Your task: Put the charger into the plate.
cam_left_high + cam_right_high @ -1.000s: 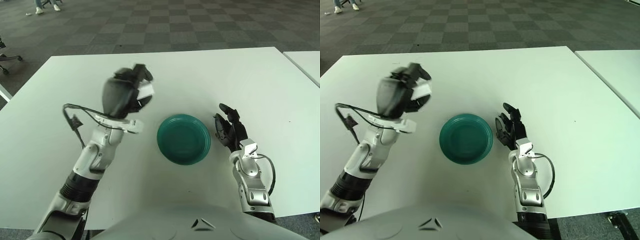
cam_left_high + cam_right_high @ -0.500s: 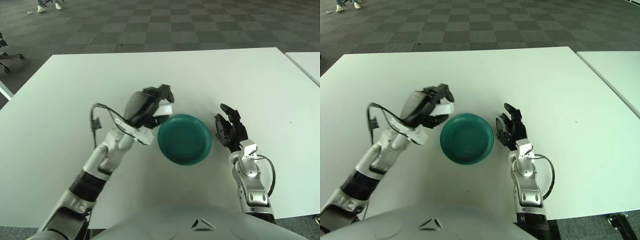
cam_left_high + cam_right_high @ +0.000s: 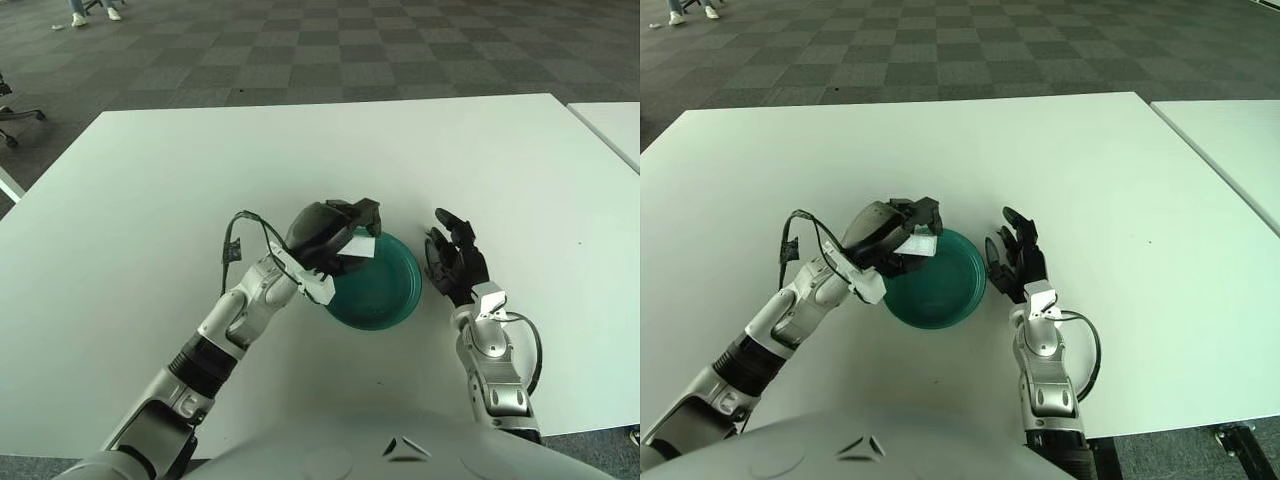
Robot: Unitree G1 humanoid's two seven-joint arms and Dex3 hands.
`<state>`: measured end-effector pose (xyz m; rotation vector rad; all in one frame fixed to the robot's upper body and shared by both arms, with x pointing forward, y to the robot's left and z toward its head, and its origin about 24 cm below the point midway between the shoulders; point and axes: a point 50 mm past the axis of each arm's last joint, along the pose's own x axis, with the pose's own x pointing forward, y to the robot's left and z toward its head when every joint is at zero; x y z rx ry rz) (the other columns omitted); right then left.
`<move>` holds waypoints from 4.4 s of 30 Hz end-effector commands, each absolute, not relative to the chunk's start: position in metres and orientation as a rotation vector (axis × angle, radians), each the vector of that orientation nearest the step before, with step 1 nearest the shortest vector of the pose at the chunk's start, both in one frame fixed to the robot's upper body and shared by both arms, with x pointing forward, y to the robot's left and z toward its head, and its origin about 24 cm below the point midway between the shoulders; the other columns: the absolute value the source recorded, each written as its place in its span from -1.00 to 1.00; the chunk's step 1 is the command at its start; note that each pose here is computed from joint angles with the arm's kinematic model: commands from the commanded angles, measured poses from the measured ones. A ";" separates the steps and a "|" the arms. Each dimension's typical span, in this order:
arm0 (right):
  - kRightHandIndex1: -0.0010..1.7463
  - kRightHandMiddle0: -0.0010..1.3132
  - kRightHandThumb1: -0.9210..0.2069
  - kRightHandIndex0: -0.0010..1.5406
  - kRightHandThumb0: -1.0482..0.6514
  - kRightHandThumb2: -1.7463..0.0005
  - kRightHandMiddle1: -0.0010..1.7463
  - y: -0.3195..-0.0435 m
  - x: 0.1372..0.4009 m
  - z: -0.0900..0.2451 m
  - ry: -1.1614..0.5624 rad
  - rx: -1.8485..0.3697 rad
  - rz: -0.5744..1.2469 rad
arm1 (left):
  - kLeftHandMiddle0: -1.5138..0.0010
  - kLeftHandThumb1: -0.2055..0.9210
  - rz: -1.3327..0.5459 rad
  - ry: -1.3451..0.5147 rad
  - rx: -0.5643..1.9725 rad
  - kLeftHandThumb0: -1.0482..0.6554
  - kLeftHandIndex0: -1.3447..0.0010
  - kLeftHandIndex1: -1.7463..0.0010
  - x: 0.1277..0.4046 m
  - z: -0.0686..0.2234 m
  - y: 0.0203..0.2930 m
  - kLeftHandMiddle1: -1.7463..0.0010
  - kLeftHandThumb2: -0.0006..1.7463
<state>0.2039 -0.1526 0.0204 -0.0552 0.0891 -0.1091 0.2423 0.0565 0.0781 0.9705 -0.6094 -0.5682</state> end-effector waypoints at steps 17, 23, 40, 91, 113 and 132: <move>-1.00 -1.00 -1.00 -0.62 -0.54 0.32 -0.29 -0.143 0.198 0.011 0.150 -0.062 -0.108 | -0.47 -0.08 -0.657 -0.618 0.958 -0.33 0.08 -1.00 0.247 0.050 0.038 -1.00 0.51; -1.00 -1.00 -1.00 -0.62 -0.54 0.32 -0.29 -0.141 0.198 0.011 0.149 -0.062 -0.108 | -0.40 0.02 -0.677 -0.622 0.958 -0.31 0.15 -1.00 0.246 0.045 0.038 -1.00 0.43; -1.00 -1.00 -1.00 -0.62 -0.54 0.32 -0.29 -0.137 0.199 0.011 0.150 -0.062 -0.108 | 0.93 0.99 -0.891 -0.495 1.157 -0.99 0.94 -0.61 0.234 0.053 0.051 -0.37 -0.07; -1.00 -1.00 -1.00 -0.62 -0.54 0.32 -0.29 -0.140 0.197 0.014 0.147 -0.063 -0.110 | 1.00 1.00 -0.595 -0.483 0.733 -1.00 1.00 1.00 0.219 0.084 0.097 1.00 -0.08; -1.00 -1.00 -1.00 -0.62 -0.54 0.32 -0.29 -0.147 0.197 0.015 0.147 -0.064 -0.110 | 0.67 1.00 0.139 -0.180 -0.241 -0.91 1.00 0.34 0.179 0.021 0.134 0.97 0.11; -1.00 -1.00 -1.00 -0.62 -0.54 0.32 -0.29 -0.157 0.197 0.017 0.147 -0.065 -0.111 | 0.72 1.00 0.242 -0.057 -0.079 -0.88 1.00 0.23 0.171 0.008 0.145 1.00 0.16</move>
